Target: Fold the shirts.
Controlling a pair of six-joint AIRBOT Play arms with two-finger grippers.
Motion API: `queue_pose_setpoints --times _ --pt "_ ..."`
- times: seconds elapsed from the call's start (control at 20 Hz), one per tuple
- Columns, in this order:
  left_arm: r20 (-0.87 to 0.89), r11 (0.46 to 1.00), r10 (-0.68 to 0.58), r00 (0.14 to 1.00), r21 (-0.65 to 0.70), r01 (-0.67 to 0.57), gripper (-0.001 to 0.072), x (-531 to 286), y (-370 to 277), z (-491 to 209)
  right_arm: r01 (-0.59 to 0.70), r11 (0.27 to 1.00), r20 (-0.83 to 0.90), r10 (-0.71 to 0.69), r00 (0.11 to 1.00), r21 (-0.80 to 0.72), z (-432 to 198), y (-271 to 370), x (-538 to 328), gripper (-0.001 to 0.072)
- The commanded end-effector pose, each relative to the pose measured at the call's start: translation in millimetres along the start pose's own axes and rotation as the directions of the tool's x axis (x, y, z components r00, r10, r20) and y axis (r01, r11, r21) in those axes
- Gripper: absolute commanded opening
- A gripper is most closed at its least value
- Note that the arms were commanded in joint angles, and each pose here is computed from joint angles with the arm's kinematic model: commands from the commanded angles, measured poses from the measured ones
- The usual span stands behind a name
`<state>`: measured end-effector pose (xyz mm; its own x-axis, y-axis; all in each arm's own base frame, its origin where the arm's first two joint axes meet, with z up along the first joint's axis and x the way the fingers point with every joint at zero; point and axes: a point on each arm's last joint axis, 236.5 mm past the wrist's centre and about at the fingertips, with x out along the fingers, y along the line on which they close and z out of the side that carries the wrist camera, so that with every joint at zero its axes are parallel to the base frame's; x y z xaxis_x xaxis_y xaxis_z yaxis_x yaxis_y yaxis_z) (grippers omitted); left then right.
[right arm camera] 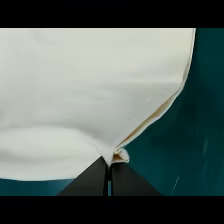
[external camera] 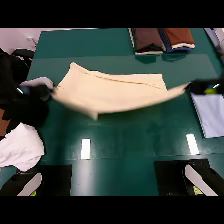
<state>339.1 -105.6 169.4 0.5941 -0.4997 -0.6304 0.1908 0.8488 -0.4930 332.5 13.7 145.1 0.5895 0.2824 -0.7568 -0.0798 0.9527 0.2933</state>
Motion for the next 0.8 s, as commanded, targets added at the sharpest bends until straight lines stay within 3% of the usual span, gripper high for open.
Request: queue_pose_setpoints --times 0.0,0.2,0.35,0.45,0.55,0.75 --pt "0.312 0.962 -0.097 0.945 0.271 0.009 0.0022 -128 -101 100 0.068 0.985 0.364 -0.006 0.931 -0.158 81 51 -127 0.0013" --pt "0.618 0.876 -0.211 0.757 0.463 -0.134 0.0022 -292 -198 128 0.227 0.953 0.65 -0.045 0.758 -0.199 116 87 -261 0.0013" --pt "0.745 0.848 -0.285 0.604 0.489 -0.203 0.0022 -371 -237 114 0.328 0.934 0.748 -0.115 0.653 -0.143 118 94 -319 0.0013" --pt "0.793 0.848 -0.276 0.543 0.467 -0.251 0.0022 -394 -238 111 0.355 0.927 0.749 -0.151 0.645 -0.119 117 93 -331 0.0012" --pt "0.804 0.877 -0.2 0.56 0.402 -0.264 0.0022 -387 -218 118 0.348 0.93 0.727 -0.156 0.668 -0.12 121 92 -331 0.0012" --pt "0.646 0.93 -0.045 0.762 0.305 -0.204 0.0021 -273 -147 135 0.265 0.959 0.63 -0.149 0.762 -0.095 139 63 -286 0.0012"
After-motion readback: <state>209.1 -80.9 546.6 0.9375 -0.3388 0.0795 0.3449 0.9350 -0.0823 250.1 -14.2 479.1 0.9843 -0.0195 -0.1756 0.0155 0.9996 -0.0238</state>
